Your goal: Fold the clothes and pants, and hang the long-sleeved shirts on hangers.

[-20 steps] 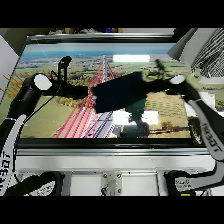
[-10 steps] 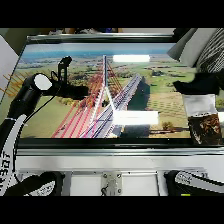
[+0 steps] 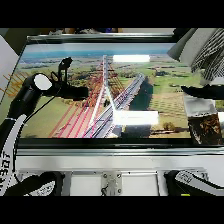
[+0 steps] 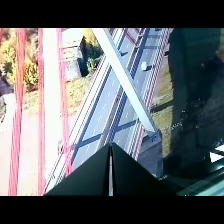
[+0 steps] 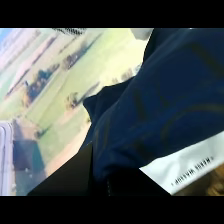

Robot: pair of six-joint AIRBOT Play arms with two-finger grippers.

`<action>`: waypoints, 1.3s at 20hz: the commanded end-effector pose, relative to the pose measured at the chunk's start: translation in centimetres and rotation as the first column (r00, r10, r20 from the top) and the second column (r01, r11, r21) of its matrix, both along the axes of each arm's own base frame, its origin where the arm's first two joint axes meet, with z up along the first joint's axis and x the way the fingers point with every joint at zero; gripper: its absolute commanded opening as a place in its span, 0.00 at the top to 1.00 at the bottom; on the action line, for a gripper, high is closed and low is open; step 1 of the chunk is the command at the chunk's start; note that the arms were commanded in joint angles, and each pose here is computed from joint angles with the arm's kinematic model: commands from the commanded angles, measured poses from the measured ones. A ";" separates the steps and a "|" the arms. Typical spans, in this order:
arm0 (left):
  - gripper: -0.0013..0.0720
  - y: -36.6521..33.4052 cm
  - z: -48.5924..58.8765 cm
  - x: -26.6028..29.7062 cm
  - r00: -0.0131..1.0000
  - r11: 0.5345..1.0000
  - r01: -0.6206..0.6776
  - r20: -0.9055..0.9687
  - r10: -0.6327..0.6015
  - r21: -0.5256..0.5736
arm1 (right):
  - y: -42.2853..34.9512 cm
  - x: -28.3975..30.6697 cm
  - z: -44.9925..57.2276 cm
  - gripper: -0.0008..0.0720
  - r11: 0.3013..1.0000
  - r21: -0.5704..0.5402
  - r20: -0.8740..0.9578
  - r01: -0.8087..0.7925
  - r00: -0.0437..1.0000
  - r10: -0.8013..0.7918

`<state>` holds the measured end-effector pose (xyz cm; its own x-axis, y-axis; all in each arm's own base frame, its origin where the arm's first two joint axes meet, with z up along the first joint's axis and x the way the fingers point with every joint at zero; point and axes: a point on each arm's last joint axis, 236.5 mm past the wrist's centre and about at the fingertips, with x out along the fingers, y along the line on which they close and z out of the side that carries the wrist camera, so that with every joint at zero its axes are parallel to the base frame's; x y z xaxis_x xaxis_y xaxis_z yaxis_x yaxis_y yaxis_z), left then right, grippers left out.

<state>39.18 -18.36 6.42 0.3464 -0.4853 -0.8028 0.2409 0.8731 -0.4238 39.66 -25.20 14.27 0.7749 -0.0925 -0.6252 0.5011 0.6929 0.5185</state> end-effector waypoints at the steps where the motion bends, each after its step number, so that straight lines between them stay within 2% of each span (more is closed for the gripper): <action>1: 0.97 0.0 0.0 -0.1 1.000 1.000 0.005 -0.004 -0.005 0.002 | 1.0 -3.3 -0.8 0.98 1.000 -0.011 -0.150 0.024 0.988 -0.025; 5: 0.97 0.0 -0.1 -0.2 1.000 1.000 0.007 -0.007 -0.007 0.003 | 0.6 -8.4 -4.1 0.98 0.993 -0.106 -0.388 0.058 0.917 -0.095; 11: 0.97 0.0 -0.3 -0.7 0.999 1.000 0.020 -0.025 -0.020 0.009 | 3.1 -11.8 -9.5 0.96 0.999 -0.002 -0.536 0.040 0.843 -0.034; 12: 0.97 0.0 -0.3 -0.7 0.999 1.000 0.020 -0.025 -0.020 0.009 | 3.5 -12.2 -9.9 0.78 0.999 0.017 -0.554 0.037 0.832 -0.021; 13: 0.96 0.0 -0.3 -0.7 0.999 1.000 0.020 -0.025 -0.020 0.008 | 3.9 -12.6 -10.2 0.45 0.999 0.033 -0.567 0.035 0.823 -0.010; 14: 0.96 0.0 -0.3 -0.7 0.999 1.000 0.020 -0.026 -0.020 0.008 | 4.3 -13.0 -10.3 0.29 0.998 0.050 -0.582 0.032 0.813 0.003; 17: 0.96 0.0 -0.3 -0.7 0.999 1.000 0.020 -0.025 -0.020 0.009 | 5.2 -13.6 -8.8 0.28 0.999 0.043 -0.570 0.013 0.822 0.014; 21: 0.96 0.0 -0.3 -0.7 1.000 1.000 0.019 -0.024 -0.019 0.007 | 8.2 -10.9 -1.6 0.28 0.994 -0.071 -0.328 -0.088 0.943 0.060; 23: 0.96 0.0 -0.3 -0.7 1.000 1.000 0.019 -0.023 -0.019 0.008 | 12.4 -8.4 1.9 0.28 0.973 -0.102 -0.179 -0.208 0.966 0.188; 26: 0.97 0.0 -0.1 -0.2 1.000 1.000 0.009 -0.005 -0.009 0.004 | 20.1 -5.3 3.6 0.28 0.896 -0.114 -0.069 -0.429 0.903 0.424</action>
<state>38.59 -18.36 6.17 0.3218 -0.4851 -0.8131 0.2483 0.8720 -0.4219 31.85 -11.61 14.93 0.6407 0.0078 -0.7677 0.3950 0.8541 0.3384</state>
